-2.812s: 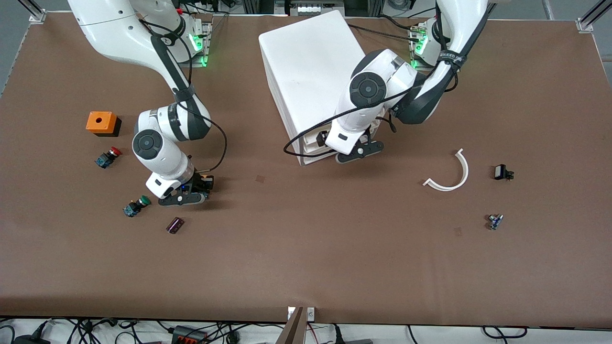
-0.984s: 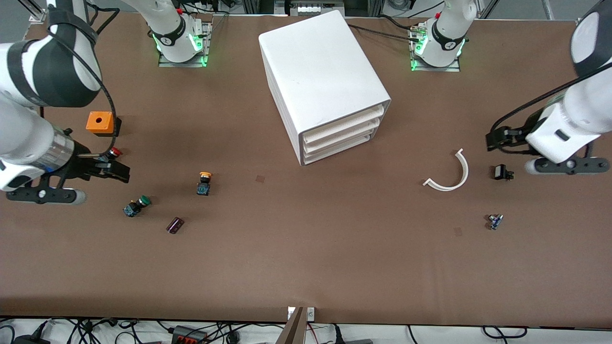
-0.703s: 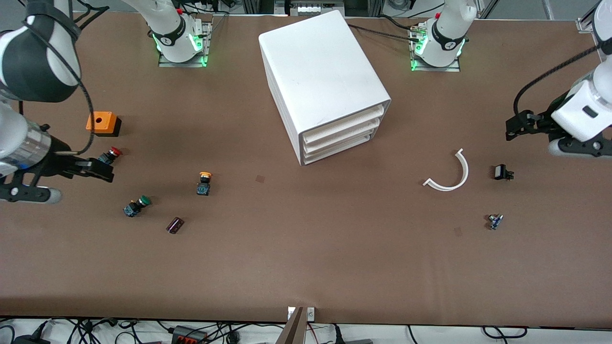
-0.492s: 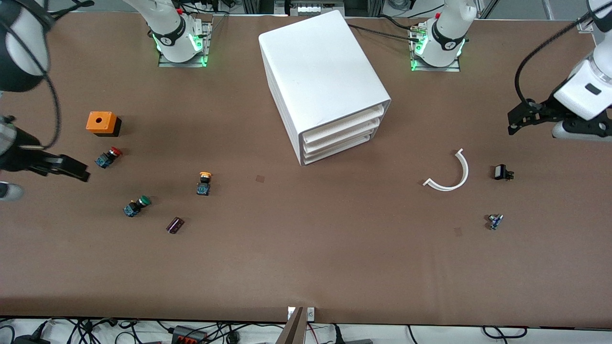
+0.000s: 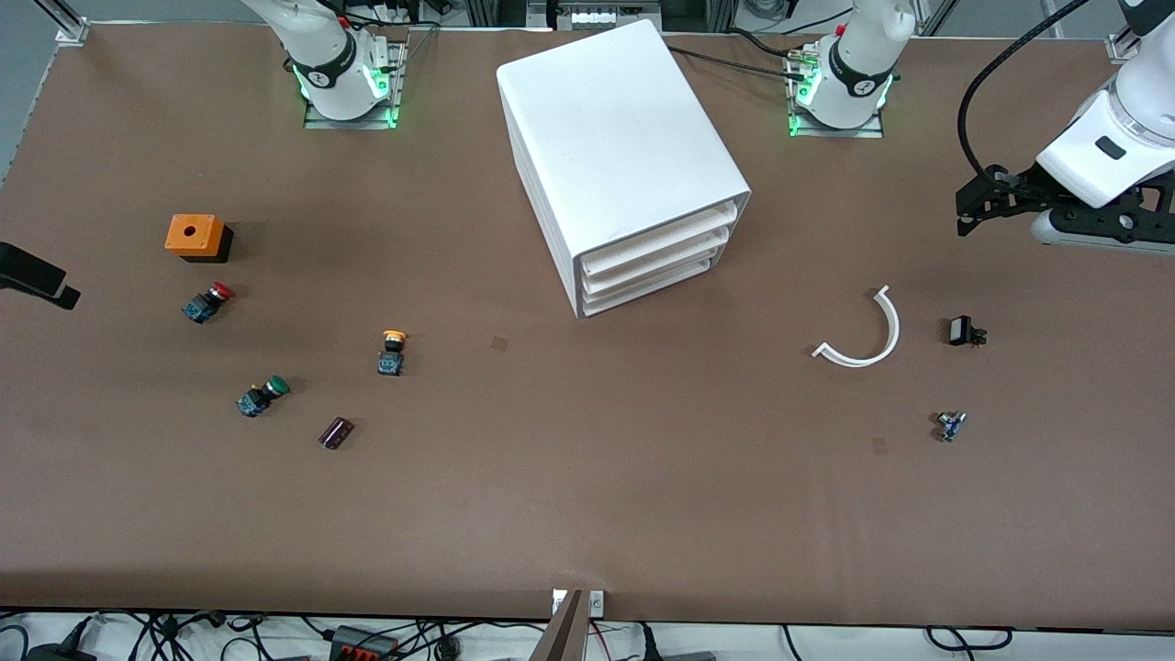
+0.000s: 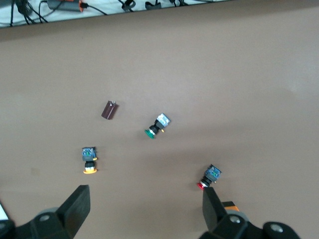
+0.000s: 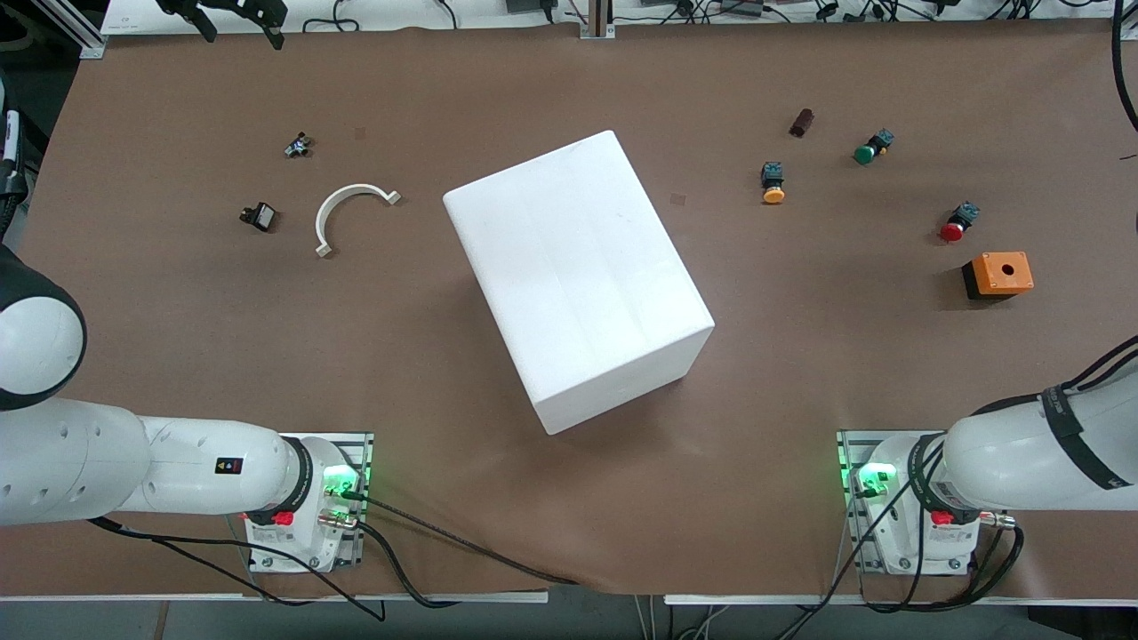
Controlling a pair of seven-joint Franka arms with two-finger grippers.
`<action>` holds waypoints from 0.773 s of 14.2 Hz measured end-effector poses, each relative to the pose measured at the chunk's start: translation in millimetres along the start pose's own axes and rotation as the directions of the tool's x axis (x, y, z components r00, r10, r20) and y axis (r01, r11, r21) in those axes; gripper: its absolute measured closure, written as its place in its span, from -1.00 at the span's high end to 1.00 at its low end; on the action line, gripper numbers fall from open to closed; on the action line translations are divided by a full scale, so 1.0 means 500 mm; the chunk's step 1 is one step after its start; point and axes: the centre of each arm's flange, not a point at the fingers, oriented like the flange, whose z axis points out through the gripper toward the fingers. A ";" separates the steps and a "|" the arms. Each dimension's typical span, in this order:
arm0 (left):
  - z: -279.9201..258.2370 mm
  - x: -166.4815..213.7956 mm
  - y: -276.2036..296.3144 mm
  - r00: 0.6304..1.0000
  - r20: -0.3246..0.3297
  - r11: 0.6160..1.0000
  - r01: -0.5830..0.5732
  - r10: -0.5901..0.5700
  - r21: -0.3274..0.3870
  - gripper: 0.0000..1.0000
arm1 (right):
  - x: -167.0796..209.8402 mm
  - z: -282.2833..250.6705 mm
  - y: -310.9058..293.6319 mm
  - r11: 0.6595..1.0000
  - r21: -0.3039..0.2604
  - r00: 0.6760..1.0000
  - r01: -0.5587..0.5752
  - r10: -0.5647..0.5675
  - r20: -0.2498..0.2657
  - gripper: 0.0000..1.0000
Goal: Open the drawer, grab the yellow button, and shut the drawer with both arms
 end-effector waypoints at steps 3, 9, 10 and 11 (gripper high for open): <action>0.002 0.003 -0.001 1.000 0.011 1.000 0.000 0.000 -0.001 1.00 | -0.008 0.019 -0.008 1.000 -0.023 0.999 0.020 -0.019 0.033 1.00; -0.004 -0.007 0.000 0.999 0.048 1.000 0.000 0.000 -0.003 1.00 | -0.052 0.055 -0.003 1.000 -0.019 0.999 0.023 -0.022 0.038 1.00; -0.005 -0.007 0.000 0.999 0.050 1.000 0.000 0.000 -0.003 1.00 | -0.060 0.057 -0.003 1.000 -0.018 0.999 0.023 -0.022 0.040 1.00; -0.005 -0.007 0.000 0.999 0.050 1.000 0.000 0.000 -0.003 1.00 | -0.067 0.056 -0.003 1.000 -0.018 0.999 0.024 -0.023 0.042 1.00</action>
